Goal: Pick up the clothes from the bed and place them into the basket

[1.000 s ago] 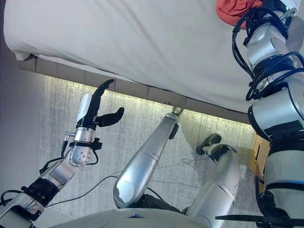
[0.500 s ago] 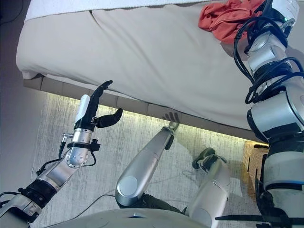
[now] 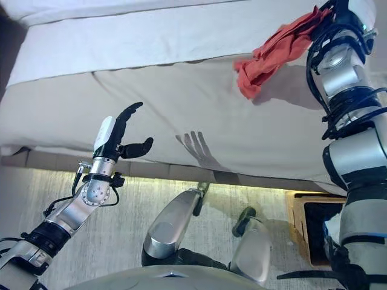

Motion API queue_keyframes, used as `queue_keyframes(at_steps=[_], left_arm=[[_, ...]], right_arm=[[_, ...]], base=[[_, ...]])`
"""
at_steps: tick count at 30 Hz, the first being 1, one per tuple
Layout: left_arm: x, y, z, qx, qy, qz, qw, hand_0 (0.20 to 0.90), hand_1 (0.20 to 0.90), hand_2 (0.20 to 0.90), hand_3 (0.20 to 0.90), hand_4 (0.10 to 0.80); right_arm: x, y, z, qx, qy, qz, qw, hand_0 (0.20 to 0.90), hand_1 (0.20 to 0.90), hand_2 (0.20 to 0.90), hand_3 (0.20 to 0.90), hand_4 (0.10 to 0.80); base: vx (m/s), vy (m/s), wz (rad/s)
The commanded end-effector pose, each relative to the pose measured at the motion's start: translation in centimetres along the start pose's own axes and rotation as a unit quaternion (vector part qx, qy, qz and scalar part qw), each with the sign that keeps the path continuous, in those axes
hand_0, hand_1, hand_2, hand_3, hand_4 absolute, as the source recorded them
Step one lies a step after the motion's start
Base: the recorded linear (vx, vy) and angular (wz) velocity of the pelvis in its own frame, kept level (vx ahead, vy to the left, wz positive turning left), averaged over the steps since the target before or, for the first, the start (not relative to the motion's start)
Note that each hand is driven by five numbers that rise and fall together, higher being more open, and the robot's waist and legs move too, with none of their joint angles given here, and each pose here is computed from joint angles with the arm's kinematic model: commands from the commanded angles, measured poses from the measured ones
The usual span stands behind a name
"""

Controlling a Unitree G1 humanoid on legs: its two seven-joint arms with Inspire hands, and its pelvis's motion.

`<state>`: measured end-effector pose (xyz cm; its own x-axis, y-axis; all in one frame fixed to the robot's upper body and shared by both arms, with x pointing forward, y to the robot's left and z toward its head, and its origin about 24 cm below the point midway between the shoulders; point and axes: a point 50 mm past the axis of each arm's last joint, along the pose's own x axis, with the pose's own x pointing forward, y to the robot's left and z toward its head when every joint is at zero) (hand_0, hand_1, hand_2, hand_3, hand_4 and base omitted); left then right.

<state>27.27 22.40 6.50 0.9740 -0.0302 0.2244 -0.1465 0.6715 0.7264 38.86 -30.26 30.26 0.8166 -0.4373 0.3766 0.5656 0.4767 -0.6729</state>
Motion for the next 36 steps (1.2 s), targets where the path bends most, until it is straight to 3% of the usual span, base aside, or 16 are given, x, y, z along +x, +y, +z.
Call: queue_keyframes(at_steps=[1, 8, 36], left_arm=[[0.2, 1.5, -0.6, 0.015, 0.006, 0.026, 1.0, 0.9, 0.9, 0.9, 0.9, 0.8], [-0.3, 0.0, -2.0, 0.024, 0.043, -0.011, 0.999, 0.9, 0.9, 0.9, 0.9, 0.8], [2.1, -3.5, 0.0, 0.02, -0.005, -0.067, 0.998, 0.9, 0.9, 0.9, 0.9, 0.8]], right_arm=[[0.0, -3.4, -0.2, -0.024, -0.059, -0.049, 0.997, 0.3, 0.3, 0.3, 0.2, 0.1], [0.0, -5.5, -0.3, -0.023, -0.069, -0.06, 0.996, 0.3, 0.3, 0.3, 0.2, 0.1], [-2.4, -8.8, -6.7, -0.033, 0.003, -0.1, 0.994, 0.3, 0.3, 0.3, 0.2, 0.1]], base=[[0.05, -0.013, -0.26], [0.023, 0.012, -0.35], [-0.028, -0.01, -0.25]])
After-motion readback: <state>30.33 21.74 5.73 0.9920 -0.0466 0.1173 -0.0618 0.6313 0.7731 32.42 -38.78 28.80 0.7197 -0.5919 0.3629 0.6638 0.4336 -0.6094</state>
